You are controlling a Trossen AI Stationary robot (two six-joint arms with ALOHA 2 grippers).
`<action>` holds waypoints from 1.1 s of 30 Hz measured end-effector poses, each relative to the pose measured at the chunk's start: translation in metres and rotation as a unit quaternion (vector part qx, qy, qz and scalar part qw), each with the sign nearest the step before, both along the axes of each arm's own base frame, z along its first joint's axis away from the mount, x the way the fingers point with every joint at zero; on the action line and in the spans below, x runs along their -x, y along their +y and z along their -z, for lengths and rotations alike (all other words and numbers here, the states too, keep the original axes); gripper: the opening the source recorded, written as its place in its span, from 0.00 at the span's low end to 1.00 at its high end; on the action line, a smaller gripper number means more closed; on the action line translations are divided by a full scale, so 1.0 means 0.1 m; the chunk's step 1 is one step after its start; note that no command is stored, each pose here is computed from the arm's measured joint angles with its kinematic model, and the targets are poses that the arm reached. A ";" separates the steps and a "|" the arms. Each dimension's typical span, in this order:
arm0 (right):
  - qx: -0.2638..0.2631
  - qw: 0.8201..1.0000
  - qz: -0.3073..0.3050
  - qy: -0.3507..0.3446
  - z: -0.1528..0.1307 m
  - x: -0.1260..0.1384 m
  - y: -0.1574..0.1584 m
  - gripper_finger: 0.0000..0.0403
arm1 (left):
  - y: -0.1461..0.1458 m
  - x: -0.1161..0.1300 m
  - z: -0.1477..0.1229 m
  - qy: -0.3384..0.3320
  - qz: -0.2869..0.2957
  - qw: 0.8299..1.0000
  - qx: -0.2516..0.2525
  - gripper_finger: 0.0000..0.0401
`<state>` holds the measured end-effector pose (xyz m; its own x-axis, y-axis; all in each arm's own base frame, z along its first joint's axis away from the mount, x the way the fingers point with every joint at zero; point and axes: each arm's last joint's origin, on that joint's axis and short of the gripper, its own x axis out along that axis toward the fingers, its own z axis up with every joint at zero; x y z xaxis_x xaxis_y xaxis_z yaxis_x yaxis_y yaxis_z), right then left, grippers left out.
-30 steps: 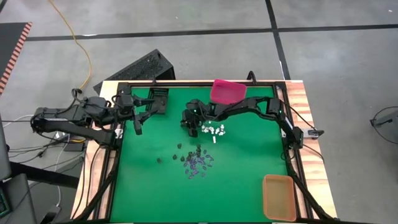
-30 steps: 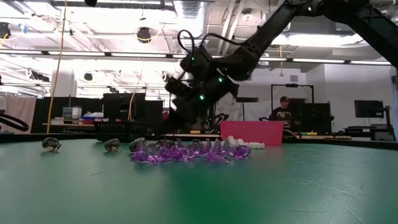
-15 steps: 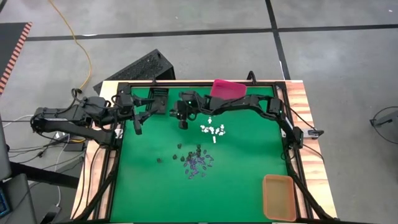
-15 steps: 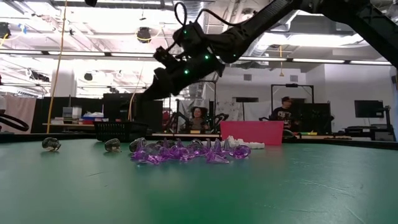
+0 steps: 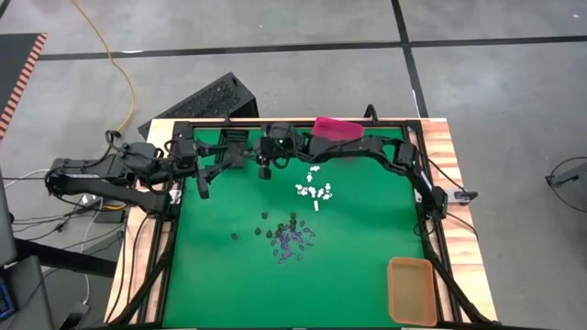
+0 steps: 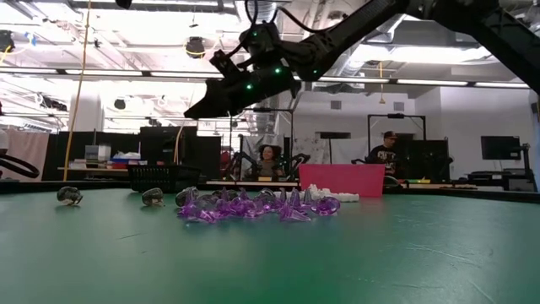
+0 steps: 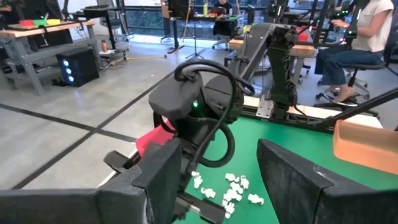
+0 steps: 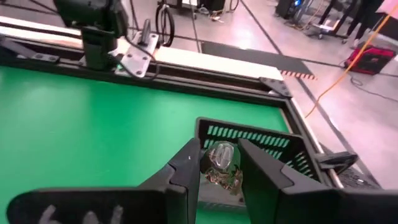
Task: Sort Halloween decoration
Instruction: Put the brown skull toy into the black bin
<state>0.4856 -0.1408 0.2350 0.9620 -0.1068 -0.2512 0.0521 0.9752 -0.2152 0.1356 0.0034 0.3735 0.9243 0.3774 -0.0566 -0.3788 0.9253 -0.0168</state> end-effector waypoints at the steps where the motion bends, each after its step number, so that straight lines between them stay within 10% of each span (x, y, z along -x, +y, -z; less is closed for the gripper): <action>1: 0.001 1.000 0.002 -0.005 -0.01 0.00 -0.02 0.29 | 0.00 0.02 0.00 0.001 -0.001 1.000 0.000 0.50; 13: 0.005 0.999 0.011 -0.040 -0.02 -0.05 -0.11 0.29 | 0.05 0.48 -0.02 -0.021 -0.032 0.999 0.020 0.46; 33: -0.046 0.998 0.039 0.024 0.33 -0.72 -0.44 0.31 | 0.07 0.58 0.16 0.040 -0.063 0.996 0.038 0.46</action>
